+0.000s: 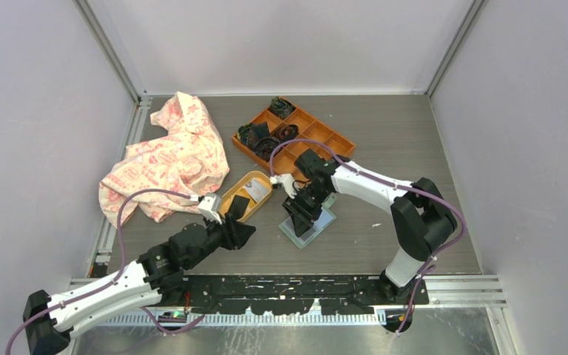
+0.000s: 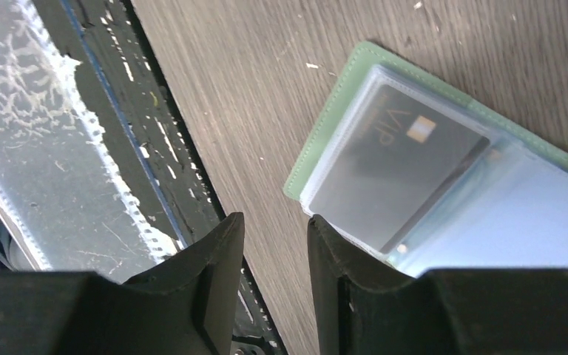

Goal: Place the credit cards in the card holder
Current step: Turn over the card slot in the card holder, then pick up the credit card from the storage box.

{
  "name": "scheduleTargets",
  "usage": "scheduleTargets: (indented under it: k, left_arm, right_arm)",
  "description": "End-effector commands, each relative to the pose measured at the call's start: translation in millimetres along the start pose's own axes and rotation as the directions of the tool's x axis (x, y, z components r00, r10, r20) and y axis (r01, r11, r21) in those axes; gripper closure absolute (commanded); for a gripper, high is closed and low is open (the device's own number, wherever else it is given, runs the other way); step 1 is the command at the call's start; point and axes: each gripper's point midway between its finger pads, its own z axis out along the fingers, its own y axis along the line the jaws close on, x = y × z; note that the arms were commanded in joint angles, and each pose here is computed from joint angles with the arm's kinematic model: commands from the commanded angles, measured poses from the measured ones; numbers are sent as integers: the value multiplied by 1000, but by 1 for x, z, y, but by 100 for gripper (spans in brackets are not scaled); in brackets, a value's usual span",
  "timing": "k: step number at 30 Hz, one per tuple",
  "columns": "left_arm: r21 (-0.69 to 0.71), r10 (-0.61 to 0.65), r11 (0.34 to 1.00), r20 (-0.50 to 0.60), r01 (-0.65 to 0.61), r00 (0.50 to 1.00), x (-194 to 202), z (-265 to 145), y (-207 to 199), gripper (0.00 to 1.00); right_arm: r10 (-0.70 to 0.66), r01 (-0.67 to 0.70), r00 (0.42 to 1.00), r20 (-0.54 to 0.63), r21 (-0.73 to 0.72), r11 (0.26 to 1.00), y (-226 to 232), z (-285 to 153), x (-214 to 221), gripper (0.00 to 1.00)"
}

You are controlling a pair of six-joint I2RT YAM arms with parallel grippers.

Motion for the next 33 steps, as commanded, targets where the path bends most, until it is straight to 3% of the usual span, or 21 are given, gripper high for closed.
scheduleTargets:
  k: [1,7,9,11,12,18,26,33]
  left_arm:
    - [-32,14,999,8,-14,1000,-4,0,4,50]
    - [-99,69,993,-17,-70,997,-12,4,8,42]
    - [-133,73,988,-13,-74,997,-18,4,13,39]
    - [-154,64,986,-1,-63,998,-26,3,17,37]
    - [-157,56,986,1,-55,998,-29,2,18,36]
    - [-187,-74,979,14,75,997,-40,1,41,33]
    - [-246,-279,929,23,275,960,-31,-1,84,38]
    - [-287,-315,907,26,309,949,-24,4,101,44]
  right_arm:
    - [-94,99,992,80,-71,993,22,-18,-23,57]
    - [-265,244,938,223,119,963,15,-58,-61,53]
    - [-369,314,886,280,222,923,11,-78,-85,42]
    - [-445,355,834,326,300,885,7,-93,-110,7]
    - [-458,363,820,343,307,880,6,-96,-121,1]
    - [-296,305,881,369,36,952,16,-72,-169,1]
    - [-137,133,935,328,37,990,1,-21,-215,17]
    - [-71,53,970,233,80,995,-27,30,-219,22]
